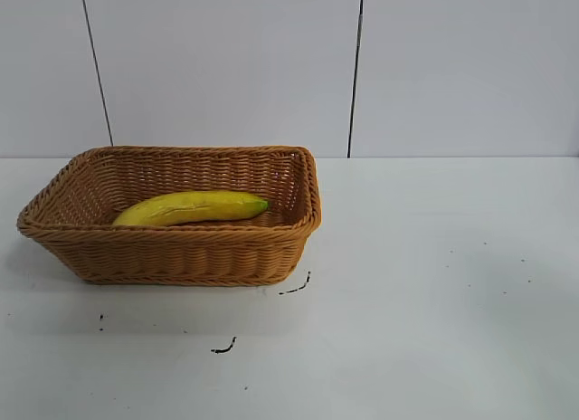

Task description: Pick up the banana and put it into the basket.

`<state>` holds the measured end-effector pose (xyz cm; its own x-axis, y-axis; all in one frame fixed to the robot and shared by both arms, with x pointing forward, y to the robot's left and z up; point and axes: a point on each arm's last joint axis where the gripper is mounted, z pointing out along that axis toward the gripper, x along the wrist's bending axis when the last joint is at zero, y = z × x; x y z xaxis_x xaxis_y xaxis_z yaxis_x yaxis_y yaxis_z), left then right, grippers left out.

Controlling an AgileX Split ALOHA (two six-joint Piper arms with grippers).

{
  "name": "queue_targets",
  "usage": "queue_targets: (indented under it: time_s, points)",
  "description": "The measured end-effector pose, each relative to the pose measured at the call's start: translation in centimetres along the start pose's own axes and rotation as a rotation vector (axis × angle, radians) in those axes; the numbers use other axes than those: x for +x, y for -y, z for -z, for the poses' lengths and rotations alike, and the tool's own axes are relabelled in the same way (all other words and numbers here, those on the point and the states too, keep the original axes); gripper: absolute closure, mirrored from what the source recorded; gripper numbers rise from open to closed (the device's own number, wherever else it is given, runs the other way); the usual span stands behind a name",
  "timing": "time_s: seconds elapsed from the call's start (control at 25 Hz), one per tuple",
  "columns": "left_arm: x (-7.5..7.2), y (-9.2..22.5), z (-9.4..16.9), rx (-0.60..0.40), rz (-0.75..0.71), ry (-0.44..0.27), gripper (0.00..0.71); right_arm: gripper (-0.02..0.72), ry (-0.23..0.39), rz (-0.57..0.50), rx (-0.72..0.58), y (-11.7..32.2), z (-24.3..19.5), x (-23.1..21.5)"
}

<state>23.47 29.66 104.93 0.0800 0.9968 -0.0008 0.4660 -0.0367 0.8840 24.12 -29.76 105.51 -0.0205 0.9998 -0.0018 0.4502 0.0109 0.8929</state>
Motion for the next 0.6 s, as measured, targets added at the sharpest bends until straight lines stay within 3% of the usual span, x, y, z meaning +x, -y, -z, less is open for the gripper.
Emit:
queue_targets:
  time_s: [0.6]
  points:
    - [0.00,0.00,0.00,0.000,0.000,0.000,0.015,0.071,-0.026,0.010,-0.037,0.28,0.54,0.02]
